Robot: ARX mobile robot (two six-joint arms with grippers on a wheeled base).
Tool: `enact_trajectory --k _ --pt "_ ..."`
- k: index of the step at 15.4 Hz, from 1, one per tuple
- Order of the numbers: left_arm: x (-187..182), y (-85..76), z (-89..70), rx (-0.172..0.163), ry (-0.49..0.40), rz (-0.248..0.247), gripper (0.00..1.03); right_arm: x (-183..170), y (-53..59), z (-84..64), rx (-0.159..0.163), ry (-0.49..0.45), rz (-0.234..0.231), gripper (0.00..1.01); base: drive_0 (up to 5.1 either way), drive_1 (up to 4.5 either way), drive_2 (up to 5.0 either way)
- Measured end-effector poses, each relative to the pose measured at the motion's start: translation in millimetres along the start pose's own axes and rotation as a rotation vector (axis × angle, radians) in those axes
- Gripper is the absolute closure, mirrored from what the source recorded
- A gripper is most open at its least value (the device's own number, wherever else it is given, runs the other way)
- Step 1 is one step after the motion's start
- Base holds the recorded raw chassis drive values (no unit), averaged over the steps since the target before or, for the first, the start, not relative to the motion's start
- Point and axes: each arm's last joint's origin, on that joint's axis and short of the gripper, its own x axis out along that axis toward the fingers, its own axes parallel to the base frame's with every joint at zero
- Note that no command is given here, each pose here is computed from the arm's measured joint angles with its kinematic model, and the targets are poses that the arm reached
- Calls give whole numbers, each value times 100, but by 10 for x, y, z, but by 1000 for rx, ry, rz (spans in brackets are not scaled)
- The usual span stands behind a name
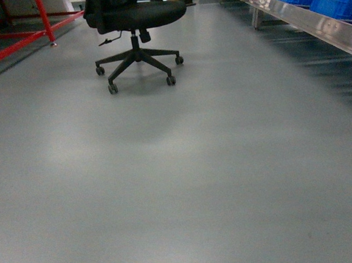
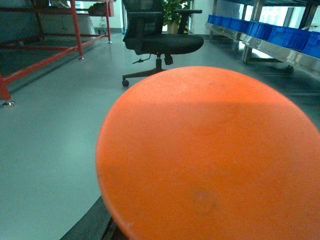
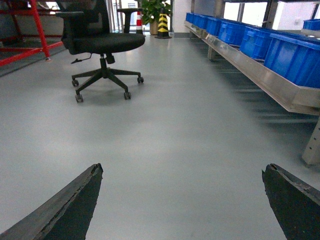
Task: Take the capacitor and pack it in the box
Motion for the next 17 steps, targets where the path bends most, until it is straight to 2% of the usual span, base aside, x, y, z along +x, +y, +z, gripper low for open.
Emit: enact_trajectory --k 17 --pt "0 0 -3 0 3 0 59 0 0 1 0 -1 0 3 -503 242 242"
